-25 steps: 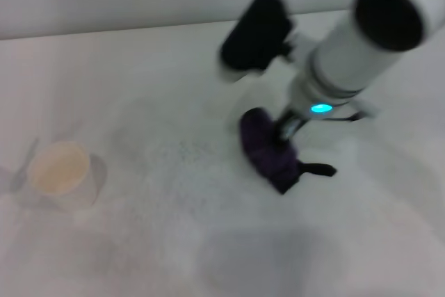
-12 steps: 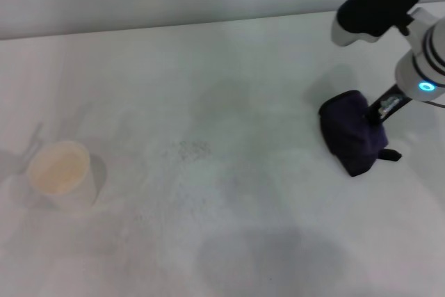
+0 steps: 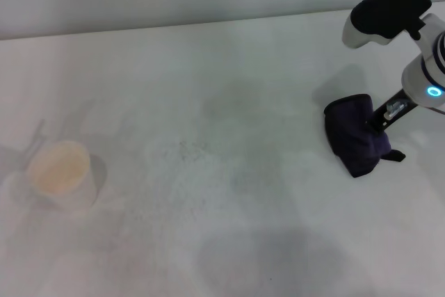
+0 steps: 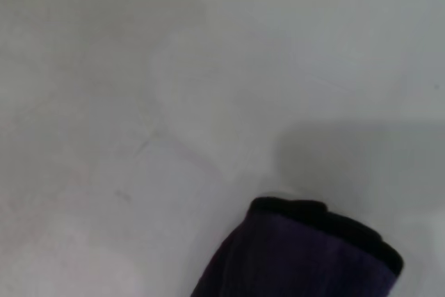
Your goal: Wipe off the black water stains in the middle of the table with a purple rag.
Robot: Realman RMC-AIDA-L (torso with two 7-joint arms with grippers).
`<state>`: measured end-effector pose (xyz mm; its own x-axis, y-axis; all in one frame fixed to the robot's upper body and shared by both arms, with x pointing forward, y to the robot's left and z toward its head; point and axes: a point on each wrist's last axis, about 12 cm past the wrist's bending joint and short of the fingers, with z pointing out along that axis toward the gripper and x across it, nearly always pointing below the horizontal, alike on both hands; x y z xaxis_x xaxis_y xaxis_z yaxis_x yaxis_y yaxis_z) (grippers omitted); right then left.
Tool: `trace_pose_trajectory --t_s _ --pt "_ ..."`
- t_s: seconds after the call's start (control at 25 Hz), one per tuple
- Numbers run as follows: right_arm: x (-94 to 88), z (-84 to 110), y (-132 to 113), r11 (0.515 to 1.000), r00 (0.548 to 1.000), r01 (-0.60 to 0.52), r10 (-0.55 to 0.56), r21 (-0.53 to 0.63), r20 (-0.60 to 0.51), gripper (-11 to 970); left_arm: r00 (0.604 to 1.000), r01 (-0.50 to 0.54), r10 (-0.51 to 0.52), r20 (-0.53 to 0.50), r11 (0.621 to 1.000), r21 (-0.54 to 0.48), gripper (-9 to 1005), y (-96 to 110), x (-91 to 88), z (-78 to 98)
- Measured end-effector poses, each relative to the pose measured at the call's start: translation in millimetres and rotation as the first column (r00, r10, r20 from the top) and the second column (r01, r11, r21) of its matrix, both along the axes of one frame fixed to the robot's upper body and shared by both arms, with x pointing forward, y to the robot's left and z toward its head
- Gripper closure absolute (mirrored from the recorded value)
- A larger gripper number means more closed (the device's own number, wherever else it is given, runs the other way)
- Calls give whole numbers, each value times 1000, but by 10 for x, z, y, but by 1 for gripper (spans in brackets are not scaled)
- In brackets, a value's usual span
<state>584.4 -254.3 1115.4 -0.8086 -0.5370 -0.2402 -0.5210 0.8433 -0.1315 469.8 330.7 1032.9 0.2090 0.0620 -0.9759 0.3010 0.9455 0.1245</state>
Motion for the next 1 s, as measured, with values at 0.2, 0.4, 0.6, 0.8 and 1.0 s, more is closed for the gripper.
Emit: trace_pose_trajectory --t_s 0.2,0.4,0.6,0.8,1.0 --pt "-25 29 -6 998 1000 1 -1 60 4 883 1000 1 -1 -3 1000 -3 110 -7 0 -5" --pt "-42 189 -163 992 998 16 -23 125 57 747 1000 -5 5 -17 1000 -2 111 -5 1 -24" --pt "-70 396 -458 971 990 20 -54 237 134 579 1000 -24 24 -14 1000 -11 110 9 0 -23" --pt "-82 450 -783 942 974 13 -87 335 209 512 999 -34 34 -23 999 -26 111 0 -12 -42" --pt "-121 347 -1119 891 943 29 -174 452 284 512 998 -58 56 -31 997 -54 111 -14 16 -55"
